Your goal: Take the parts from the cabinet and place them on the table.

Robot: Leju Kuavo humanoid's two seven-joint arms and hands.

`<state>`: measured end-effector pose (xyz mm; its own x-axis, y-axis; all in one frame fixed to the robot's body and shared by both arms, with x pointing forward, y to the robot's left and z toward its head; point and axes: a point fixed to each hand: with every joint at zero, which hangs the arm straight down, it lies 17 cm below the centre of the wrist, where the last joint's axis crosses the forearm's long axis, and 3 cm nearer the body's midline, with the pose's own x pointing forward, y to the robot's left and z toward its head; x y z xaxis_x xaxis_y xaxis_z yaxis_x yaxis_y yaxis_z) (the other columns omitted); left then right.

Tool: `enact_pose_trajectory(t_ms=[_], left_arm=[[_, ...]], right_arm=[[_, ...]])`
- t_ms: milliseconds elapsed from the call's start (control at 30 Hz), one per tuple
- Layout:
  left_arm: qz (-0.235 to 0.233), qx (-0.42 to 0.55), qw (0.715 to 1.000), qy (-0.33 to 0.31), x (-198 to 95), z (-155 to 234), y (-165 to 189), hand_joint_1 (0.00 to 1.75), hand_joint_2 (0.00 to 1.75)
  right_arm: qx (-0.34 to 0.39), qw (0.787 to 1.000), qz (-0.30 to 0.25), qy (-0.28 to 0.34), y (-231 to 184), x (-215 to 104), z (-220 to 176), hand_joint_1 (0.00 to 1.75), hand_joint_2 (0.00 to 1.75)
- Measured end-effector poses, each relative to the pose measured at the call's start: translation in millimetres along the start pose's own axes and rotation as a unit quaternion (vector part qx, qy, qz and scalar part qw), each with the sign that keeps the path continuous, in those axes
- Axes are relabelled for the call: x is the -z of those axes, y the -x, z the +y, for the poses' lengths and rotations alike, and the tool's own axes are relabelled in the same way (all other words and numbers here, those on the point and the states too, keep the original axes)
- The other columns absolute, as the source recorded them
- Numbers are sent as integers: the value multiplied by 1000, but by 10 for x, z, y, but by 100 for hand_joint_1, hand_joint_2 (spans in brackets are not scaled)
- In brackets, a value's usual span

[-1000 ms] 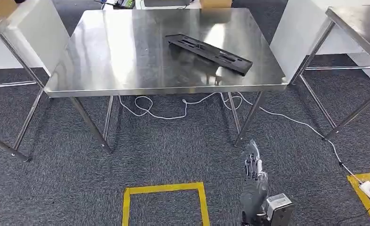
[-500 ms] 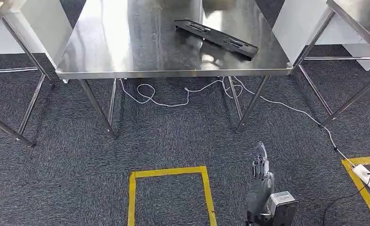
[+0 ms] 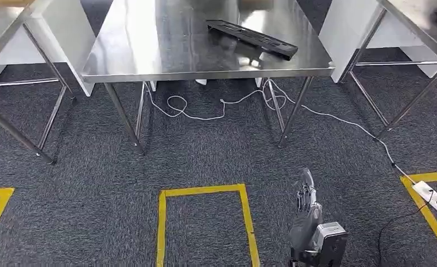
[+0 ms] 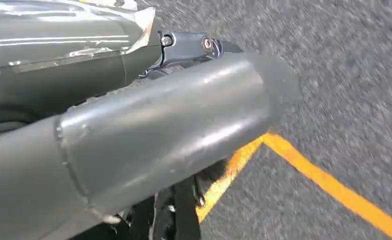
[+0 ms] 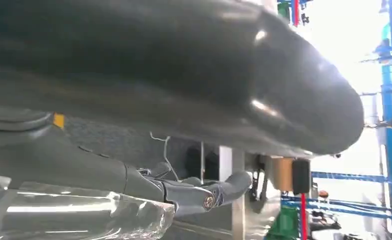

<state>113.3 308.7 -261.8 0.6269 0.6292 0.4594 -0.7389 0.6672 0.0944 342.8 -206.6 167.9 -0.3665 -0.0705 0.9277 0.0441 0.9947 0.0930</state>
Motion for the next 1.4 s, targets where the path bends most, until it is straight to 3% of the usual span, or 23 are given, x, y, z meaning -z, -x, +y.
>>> enact_pose_trajectory(t_ms=[867, 967, 1067, 1167, 1267, 1400], left_arm=[[0, -3, 1000, -8, 12, 48, -6, 0, 0], [1, -5, 1000, -9, 11, 46, -6, 0, 0], [4, -3, 1000, -8, 11, 43, 7, 0, 0], [6, 4, 1000, -2, 9, 4, 4, 0, 0], [7, 11, 1000, 2, 4, -3, 21, 0, 0], [5, 14, 1000, 6, 10, -23, -5, 0, 0]], right_arm=[[-12, 1000, 21, 5, 192, 8, -61, 0, 0], [-42, 997, 56, 11, 435, 21, -92, 0, 0], [-39, 992, 121, 25, 928, 50, -209, 0, 0], [-46, 971, 228, 58, 1773, -129, -546, 0, 0], [-53, 939, 330, 83, 2411, -649, -797, 0, 0], [-53, 909, 404, 92, 2780, -1135, -885, 0, 0]])
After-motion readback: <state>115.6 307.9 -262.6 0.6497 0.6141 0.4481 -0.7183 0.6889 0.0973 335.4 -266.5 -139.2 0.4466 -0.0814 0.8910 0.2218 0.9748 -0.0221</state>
